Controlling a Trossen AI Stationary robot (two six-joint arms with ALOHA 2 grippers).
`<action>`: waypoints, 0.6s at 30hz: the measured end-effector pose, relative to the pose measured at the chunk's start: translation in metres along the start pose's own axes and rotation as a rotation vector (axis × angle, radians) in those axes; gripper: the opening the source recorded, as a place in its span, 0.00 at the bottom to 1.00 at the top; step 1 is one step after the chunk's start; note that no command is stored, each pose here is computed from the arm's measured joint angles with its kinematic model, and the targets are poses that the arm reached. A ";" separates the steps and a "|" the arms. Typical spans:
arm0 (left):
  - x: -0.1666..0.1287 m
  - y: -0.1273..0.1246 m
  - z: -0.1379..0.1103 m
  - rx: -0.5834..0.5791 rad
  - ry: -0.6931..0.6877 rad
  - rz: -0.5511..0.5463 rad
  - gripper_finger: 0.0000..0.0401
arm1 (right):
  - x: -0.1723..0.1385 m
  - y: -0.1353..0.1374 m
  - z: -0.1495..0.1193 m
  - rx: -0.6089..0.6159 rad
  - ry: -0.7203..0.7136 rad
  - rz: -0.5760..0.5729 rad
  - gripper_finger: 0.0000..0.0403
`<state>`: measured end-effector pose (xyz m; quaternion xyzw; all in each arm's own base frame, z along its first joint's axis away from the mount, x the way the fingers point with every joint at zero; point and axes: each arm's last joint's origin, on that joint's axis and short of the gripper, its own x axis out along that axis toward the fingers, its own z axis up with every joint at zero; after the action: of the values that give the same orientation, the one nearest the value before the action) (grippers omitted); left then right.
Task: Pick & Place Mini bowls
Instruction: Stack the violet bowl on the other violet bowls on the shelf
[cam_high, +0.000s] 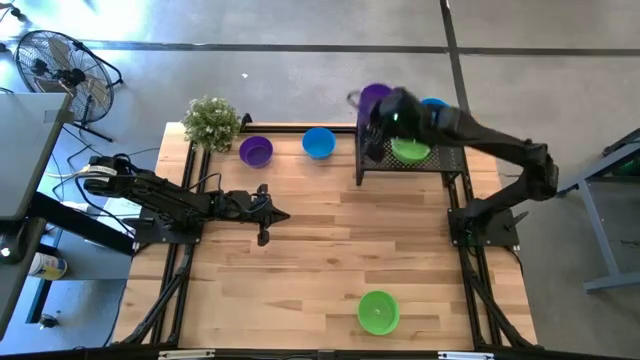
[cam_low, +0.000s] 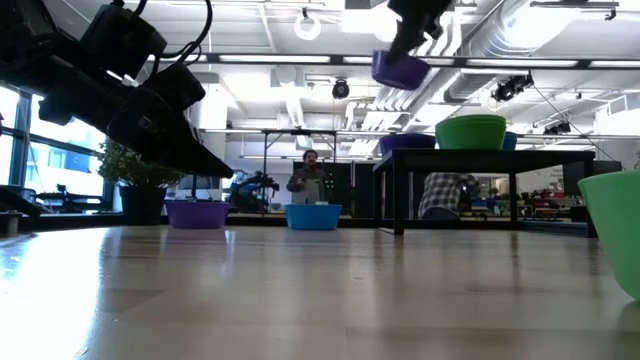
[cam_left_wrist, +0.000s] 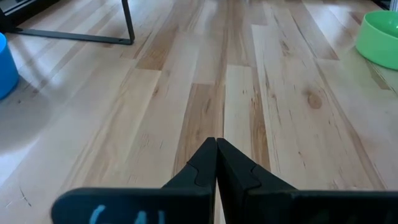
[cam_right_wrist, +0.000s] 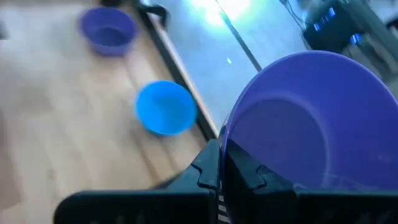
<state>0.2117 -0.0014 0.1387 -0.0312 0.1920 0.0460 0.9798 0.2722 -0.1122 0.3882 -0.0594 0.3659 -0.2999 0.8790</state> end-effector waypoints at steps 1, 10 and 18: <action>0.000 0.000 0.000 0.000 0.000 0.000 0.00 | 0.003 -0.009 -0.002 0.020 0.012 -0.008 0.00; 0.000 0.000 0.000 0.003 -0.001 0.000 0.00 | 0.038 -0.043 -0.018 0.078 0.140 0.027 0.00; 0.000 0.000 0.000 0.003 -0.001 0.001 0.00 | 0.078 -0.049 -0.031 0.094 0.264 0.077 0.00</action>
<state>0.2117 -0.0014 0.1387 -0.0295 0.1918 0.0460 0.9799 0.2701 -0.1929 0.3343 0.0357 0.4661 -0.2881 0.8358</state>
